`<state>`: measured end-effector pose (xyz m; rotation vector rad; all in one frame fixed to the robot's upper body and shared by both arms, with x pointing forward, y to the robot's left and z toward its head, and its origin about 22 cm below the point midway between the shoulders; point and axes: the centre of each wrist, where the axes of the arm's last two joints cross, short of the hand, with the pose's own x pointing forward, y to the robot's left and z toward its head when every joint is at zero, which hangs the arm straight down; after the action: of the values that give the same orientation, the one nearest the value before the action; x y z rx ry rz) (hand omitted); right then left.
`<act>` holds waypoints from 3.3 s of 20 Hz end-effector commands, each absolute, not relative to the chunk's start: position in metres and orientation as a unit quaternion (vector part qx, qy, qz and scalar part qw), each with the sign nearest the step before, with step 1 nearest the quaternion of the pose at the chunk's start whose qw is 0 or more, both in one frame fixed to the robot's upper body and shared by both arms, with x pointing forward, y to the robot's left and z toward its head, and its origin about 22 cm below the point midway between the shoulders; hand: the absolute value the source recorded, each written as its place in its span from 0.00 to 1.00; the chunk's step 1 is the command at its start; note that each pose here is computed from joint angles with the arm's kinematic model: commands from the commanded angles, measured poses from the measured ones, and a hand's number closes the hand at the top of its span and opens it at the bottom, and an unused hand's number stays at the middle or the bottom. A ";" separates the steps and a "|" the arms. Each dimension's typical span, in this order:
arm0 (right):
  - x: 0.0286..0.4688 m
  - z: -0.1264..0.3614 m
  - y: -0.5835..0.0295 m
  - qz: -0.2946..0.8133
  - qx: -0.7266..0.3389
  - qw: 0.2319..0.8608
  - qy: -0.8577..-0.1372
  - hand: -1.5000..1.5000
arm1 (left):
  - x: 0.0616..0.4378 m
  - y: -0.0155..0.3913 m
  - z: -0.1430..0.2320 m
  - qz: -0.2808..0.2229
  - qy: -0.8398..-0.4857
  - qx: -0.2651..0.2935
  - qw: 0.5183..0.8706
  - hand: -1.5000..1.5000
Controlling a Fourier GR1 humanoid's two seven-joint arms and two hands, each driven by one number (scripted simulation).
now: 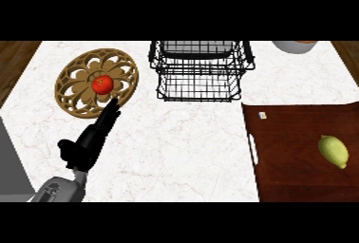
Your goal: Pick the lemon from the tray and place it in the tiered basket
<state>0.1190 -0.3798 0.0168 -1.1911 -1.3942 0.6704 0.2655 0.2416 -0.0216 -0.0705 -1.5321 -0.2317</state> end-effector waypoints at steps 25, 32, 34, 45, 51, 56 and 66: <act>0.195 -0.056 -0.409 0.284 -0.484 0.589 -0.581 0.00 | 0.265 0.241 -0.019 -0.105 -0.689 -0.038 0.717 0.50; 0.213 -0.046 -0.414 0.245 -0.472 0.527 -0.663 1.00 | 0.264 0.241 -0.007 -0.102 -0.696 -0.030 0.710 0.50; 0.197 -0.055 -0.405 0.259 -0.464 0.524 -0.666 1.00 | 0.275 0.251 -0.017 -0.103 -0.691 -0.030 0.715 0.50; 0.256 0.022 -0.462 0.458 -0.461 0.621 -0.437 1.00 | 0.278 0.220 -0.014 -0.122 -0.698 -0.055 0.704 0.50; 0.338 0.054 -0.433 0.469 -0.443 0.621 -0.446 1.00 | 0.282 0.235 -0.010 -0.115 -0.693 -0.045 0.710 0.50; 0.352 0.084 -0.421 0.365 -0.350 0.634 -0.584 1.00 | 0.269 0.240 -0.017 -0.107 -0.688 -0.032 0.717 0.50; 0.377 0.208 -0.349 0.325 -0.297 0.572 -0.692 1.00 | 0.255 0.228 -0.030 -0.107 -0.692 -0.039 0.713 0.50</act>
<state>0.3716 -0.3756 0.1632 -0.7284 -1.5765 0.7629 0.2652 0.2341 -0.0204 -0.0727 -1.5241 -0.2298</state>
